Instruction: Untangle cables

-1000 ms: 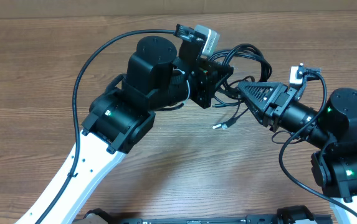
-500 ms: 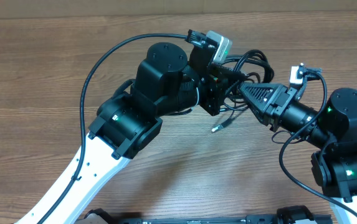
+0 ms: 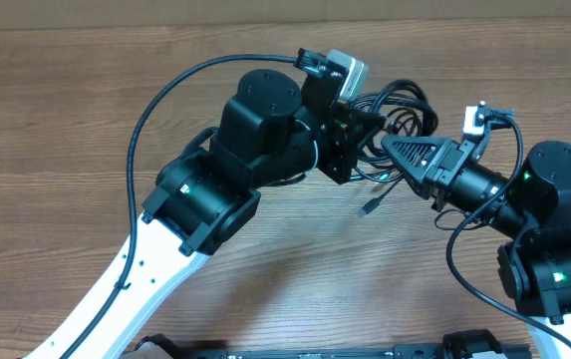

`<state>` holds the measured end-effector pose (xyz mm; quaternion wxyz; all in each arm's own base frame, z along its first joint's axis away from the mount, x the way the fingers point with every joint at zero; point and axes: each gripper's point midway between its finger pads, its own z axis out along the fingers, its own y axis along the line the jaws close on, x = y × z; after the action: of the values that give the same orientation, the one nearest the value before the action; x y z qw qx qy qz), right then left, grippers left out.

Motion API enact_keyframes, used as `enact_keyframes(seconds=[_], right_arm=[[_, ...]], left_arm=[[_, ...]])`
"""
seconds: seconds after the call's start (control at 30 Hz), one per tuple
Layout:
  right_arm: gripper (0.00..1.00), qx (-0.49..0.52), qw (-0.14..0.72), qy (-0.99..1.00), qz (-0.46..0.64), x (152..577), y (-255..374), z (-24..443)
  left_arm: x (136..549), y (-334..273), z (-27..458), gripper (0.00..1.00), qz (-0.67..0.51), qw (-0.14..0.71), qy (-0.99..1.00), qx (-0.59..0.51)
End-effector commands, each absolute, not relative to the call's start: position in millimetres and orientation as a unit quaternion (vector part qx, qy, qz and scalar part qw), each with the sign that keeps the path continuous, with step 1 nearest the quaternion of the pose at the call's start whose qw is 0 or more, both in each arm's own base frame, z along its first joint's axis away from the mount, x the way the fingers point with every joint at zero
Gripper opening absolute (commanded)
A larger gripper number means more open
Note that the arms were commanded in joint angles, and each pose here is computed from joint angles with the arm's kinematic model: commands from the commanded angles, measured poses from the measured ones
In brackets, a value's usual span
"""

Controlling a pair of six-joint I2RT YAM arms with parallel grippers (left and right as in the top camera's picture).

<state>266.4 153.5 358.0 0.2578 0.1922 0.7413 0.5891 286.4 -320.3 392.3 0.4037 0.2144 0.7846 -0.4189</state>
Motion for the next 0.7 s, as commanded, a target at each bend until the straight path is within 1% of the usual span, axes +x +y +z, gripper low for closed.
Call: enact_keyframes(seconds=[0.0,0.13,0.27,0.5,0.67], right_arm=[[0.04,0.171,0.272,0.74,0.59,265,154,363],[0.04,0.108,0.296,0.737,0.598,259,161,375],[0.04,0.029,0.318,0.721,0.615,247,169,393],[0.04,-0.108,0.346,0.687,0.63,221,182,417],[0.04,-0.168,0.347,0.668,0.636,205,186,425]], left_arm=[[299,-308,395,0.04,-0.388,0.424,0.801,0.167],[306,-297,383,0.04,-0.366,0.415,0.824,0.12],[312,-290,382,0.04,-0.357,0.418,0.83,0.091],[319,-283,381,0.04,-0.346,0.424,0.833,0.074],[325,-271,375,0.04,-0.335,0.421,0.841,0.06]])
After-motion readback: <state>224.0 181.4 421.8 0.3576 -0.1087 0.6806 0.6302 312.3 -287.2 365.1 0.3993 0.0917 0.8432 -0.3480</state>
